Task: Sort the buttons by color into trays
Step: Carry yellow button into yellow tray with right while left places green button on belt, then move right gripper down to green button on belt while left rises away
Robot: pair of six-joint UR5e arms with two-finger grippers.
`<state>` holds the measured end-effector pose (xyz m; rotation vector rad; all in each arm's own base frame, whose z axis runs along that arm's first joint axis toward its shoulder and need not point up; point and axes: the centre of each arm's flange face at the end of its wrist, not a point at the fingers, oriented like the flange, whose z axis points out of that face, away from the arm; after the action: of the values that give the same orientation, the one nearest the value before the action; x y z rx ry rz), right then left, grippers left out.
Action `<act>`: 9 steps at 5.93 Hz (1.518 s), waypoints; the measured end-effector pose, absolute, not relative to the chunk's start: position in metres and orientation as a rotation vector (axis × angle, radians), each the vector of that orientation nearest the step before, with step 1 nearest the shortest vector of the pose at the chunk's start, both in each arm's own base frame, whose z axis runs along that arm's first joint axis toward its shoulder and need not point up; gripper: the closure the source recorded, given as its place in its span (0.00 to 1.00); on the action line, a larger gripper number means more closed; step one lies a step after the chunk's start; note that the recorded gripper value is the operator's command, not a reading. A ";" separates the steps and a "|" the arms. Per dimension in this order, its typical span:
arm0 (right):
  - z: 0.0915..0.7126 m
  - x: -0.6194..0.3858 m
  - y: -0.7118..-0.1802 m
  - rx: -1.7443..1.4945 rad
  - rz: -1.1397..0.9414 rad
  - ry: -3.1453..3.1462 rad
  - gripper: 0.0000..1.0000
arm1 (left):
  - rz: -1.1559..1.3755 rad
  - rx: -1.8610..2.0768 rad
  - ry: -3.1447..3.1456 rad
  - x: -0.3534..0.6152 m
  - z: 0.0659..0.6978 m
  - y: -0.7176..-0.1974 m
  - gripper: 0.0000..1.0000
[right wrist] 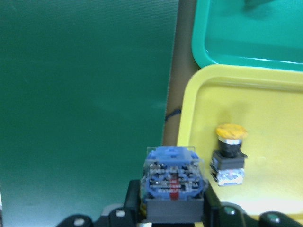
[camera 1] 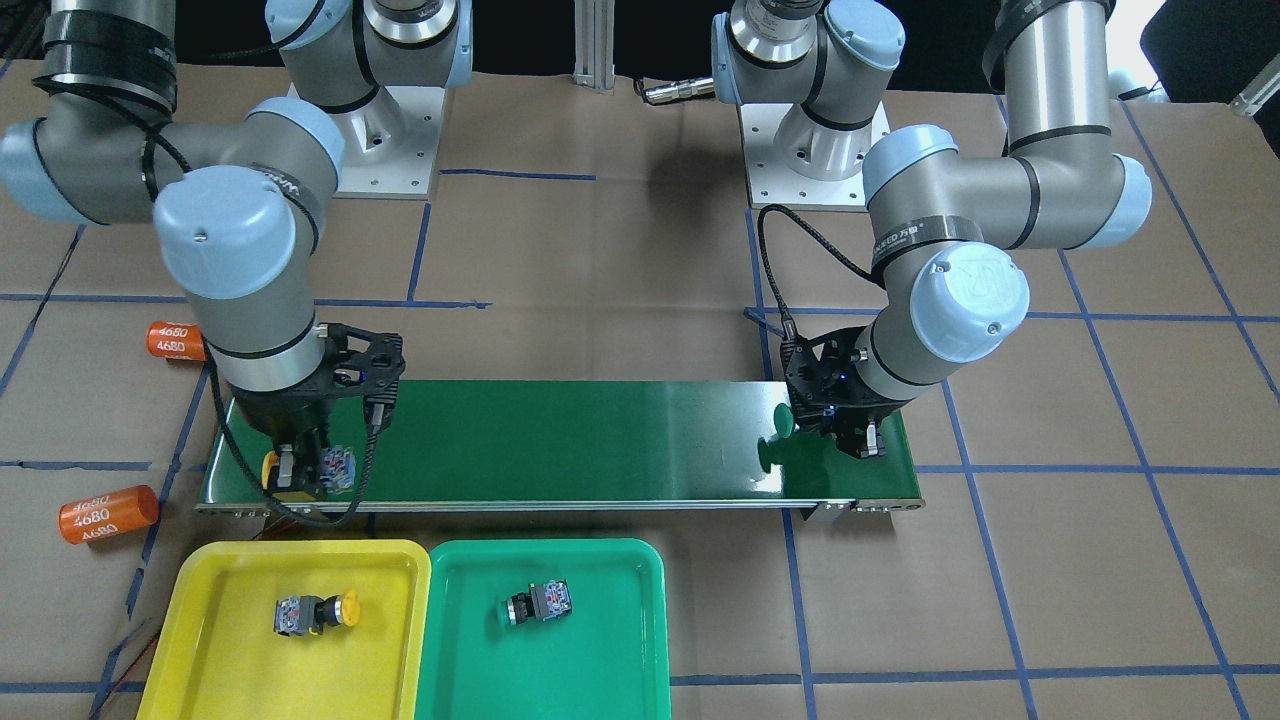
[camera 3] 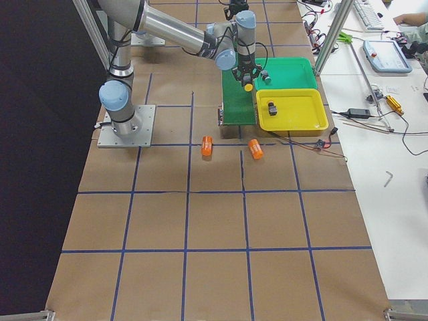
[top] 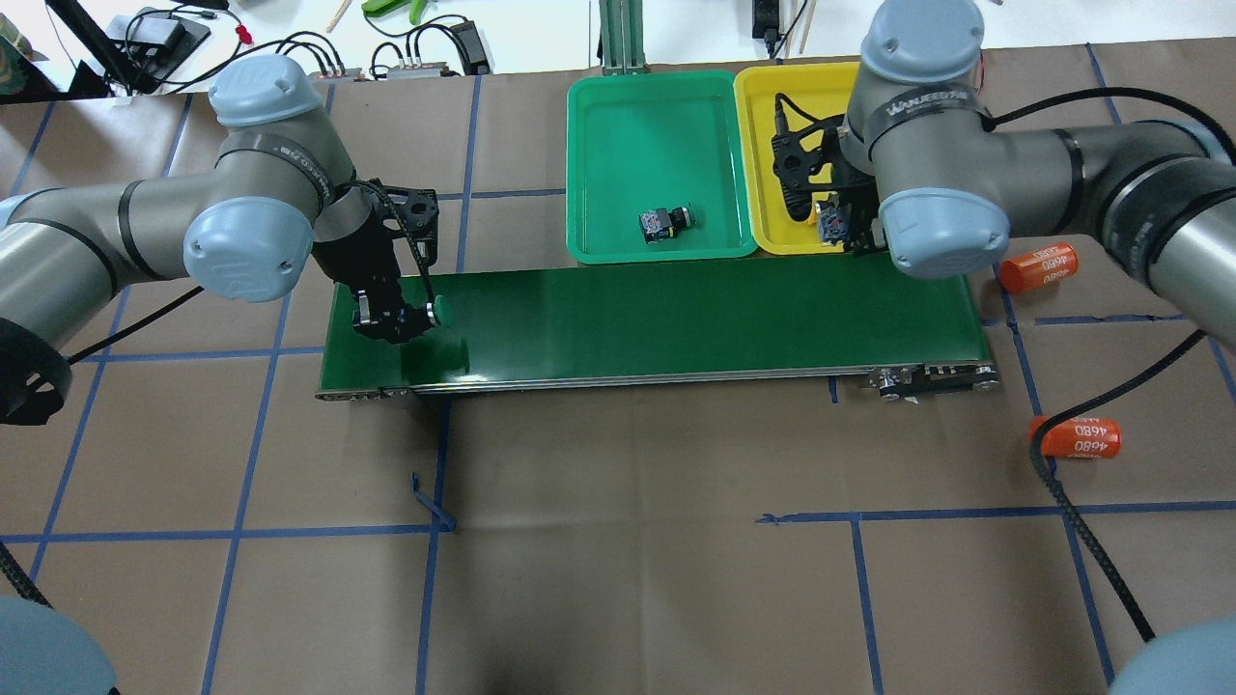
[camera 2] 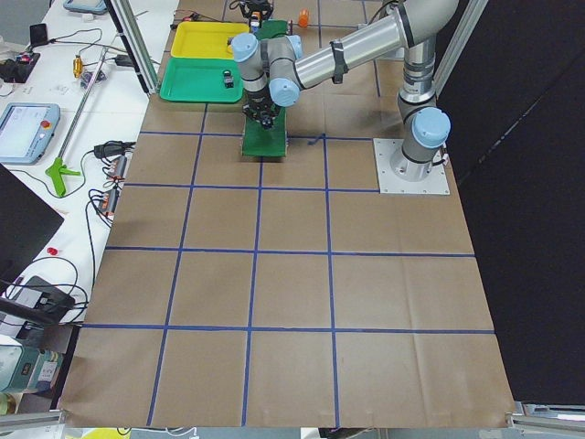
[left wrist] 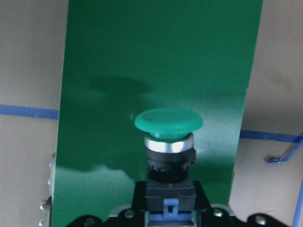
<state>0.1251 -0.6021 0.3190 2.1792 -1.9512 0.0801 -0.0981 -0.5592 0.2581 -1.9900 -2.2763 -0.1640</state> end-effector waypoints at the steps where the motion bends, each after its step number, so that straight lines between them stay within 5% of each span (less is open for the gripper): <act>1: 0.322 0.113 -0.637 2.172 0.104 -1.927 0.79 | -0.152 -2.002 -2.293 -0.096 0.254 -0.563 0.02; 2: 0.307 0.109 -0.681 2.177 0.126 -1.922 0.77 | -0.128 -1.991 -2.326 -0.096 0.262 -0.566 0.02; 3: 0.279 0.110 -0.723 2.195 0.166 -1.930 0.56 | -0.103 -1.899 -2.421 -0.096 0.283 -0.567 0.02; 4: 0.247 0.112 -0.752 2.215 0.198 -1.941 0.01 | -0.111 -1.695 -2.572 -0.098 0.314 -0.563 0.02; 6: 0.235 0.115 -0.763 2.236 0.220 -1.968 0.00 | -0.142 -1.090 -2.898 -0.115 0.370 -0.538 0.02; 9: 0.335 0.121 -0.695 2.308 0.018 -2.135 0.00 | -0.093 -0.441 -3.101 -0.136 0.439 -0.505 0.01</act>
<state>0.1207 -0.6949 0.3354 2.3084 -2.1351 0.0178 -0.1363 -0.5048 0.4388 -0.4413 -3.1010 -0.0934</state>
